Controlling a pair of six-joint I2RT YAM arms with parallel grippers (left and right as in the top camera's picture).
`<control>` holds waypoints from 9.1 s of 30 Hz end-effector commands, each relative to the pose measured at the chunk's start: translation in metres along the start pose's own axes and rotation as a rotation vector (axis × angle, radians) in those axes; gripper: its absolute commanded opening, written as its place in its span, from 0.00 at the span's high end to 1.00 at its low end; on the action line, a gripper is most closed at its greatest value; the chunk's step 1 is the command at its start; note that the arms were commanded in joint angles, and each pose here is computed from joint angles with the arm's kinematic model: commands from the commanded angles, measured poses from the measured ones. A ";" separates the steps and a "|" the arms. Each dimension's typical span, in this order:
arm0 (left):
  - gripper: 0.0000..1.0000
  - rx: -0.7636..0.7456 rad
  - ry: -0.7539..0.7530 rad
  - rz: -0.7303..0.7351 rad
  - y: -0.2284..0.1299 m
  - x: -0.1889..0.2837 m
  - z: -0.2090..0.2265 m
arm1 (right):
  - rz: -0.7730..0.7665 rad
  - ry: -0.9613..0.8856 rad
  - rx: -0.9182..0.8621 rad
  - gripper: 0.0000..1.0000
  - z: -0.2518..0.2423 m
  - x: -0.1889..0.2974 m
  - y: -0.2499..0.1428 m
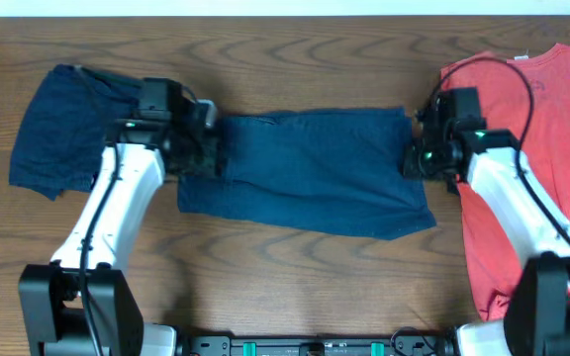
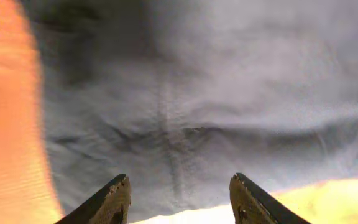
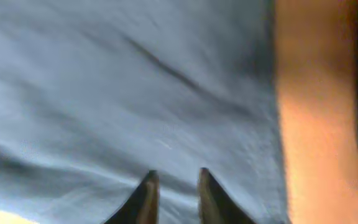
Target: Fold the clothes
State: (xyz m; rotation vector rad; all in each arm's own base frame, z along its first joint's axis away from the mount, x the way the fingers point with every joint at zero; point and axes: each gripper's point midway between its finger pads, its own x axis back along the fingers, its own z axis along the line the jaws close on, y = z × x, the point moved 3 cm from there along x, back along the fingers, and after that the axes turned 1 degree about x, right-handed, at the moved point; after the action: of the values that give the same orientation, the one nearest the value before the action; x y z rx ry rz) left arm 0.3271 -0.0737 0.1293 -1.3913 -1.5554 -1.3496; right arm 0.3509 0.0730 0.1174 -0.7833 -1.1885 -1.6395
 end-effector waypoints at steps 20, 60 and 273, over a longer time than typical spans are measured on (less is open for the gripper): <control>0.58 0.153 0.213 0.381 -0.093 -0.080 0.036 | -0.022 0.050 -0.176 0.99 0.001 -0.151 0.011; 0.05 0.306 -0.004 0.164 -0.010 -0.003 0.079 | 0.370 -0.319 -0.238 0.99 -0.041 -0.076 -0.098; 0.39 -0.043 0.025 0.449 -0.022 -0.050 -0.072 | 0.388 -0.178 0.157 0.89 0.044 -0.069 -0.109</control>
State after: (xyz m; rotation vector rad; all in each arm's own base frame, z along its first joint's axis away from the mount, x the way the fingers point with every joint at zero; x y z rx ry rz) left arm 0.3051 -0.1543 0.0872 -1.6073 -1.1038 -1.1017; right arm 0.2629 0.1600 0.0275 -1.0469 -1.0806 -1.1790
